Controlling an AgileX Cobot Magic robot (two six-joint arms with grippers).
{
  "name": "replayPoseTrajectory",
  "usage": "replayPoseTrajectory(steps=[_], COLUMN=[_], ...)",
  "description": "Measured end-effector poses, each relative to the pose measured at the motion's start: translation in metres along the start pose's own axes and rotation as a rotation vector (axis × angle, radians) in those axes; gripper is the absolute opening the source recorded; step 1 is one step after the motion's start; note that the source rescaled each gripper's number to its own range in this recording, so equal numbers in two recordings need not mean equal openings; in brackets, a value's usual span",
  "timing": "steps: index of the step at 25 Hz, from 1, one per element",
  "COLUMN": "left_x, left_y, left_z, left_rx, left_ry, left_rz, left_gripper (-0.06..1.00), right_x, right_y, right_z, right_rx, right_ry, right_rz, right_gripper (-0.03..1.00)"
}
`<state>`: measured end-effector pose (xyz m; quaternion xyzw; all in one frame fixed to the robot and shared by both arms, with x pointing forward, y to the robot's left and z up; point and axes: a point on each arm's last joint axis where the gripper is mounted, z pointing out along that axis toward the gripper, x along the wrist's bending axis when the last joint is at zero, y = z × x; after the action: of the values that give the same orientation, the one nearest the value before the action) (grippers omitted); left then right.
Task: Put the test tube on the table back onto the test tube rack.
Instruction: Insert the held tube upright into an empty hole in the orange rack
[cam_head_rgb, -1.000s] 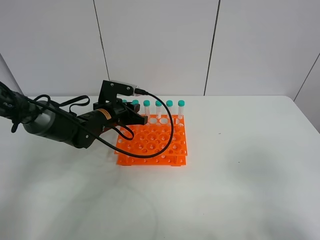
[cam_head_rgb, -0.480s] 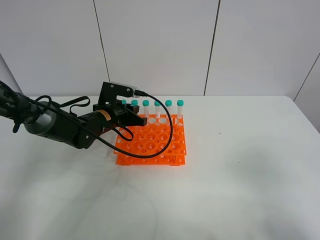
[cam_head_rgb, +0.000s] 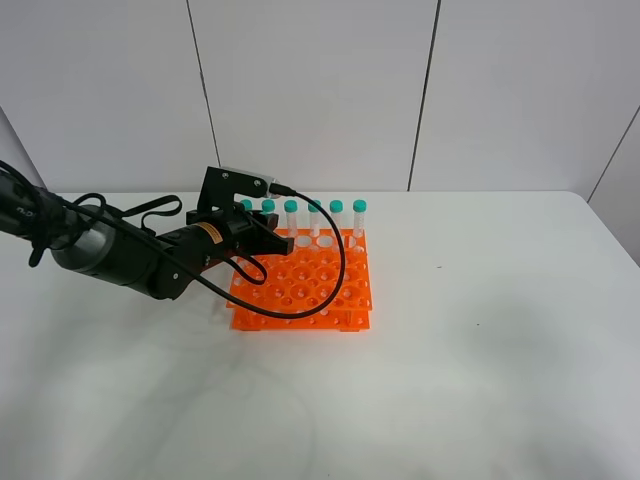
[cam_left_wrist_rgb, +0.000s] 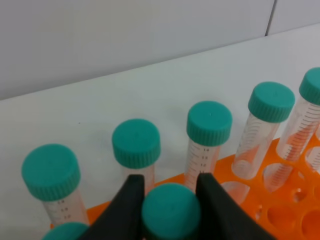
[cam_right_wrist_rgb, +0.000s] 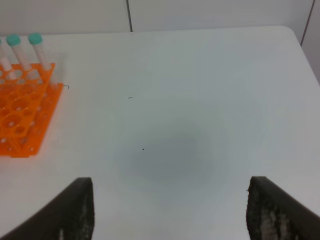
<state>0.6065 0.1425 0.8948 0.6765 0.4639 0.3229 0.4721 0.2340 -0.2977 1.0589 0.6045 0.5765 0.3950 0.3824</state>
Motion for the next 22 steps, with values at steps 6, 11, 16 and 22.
replayPoseTrajectory(steps=[6,11,16,22], left_x=[0.0,0.0,0.0,0.0], left_y=[0.0,0.0,0.015,0.052], left_z=[0.0,0.0,-0.007,-0.027], left_rx=[0.0,0.0,-0.024,-0.055], left_ry=[0.0,0.0,-0.002,-0.008], left_rz=[0.0,0.0,-0.002,-0.005], left_gripper=[0.29,0.31,0.31,0.31], right_x=[0.0,0.0,0.0,0.0], right_y=[0.0,0.0,0.0,0.0], right_z=[0.0,0.0,0.0,0.0], right_rx=[0.0,0.0,0.0,0.0], right_ry=[0.0,0.0,0.0,0.0], right_rz=[0.0,0.0,0.0,0.0], right_gripper=[0.79,0.79,0.79,0.79])
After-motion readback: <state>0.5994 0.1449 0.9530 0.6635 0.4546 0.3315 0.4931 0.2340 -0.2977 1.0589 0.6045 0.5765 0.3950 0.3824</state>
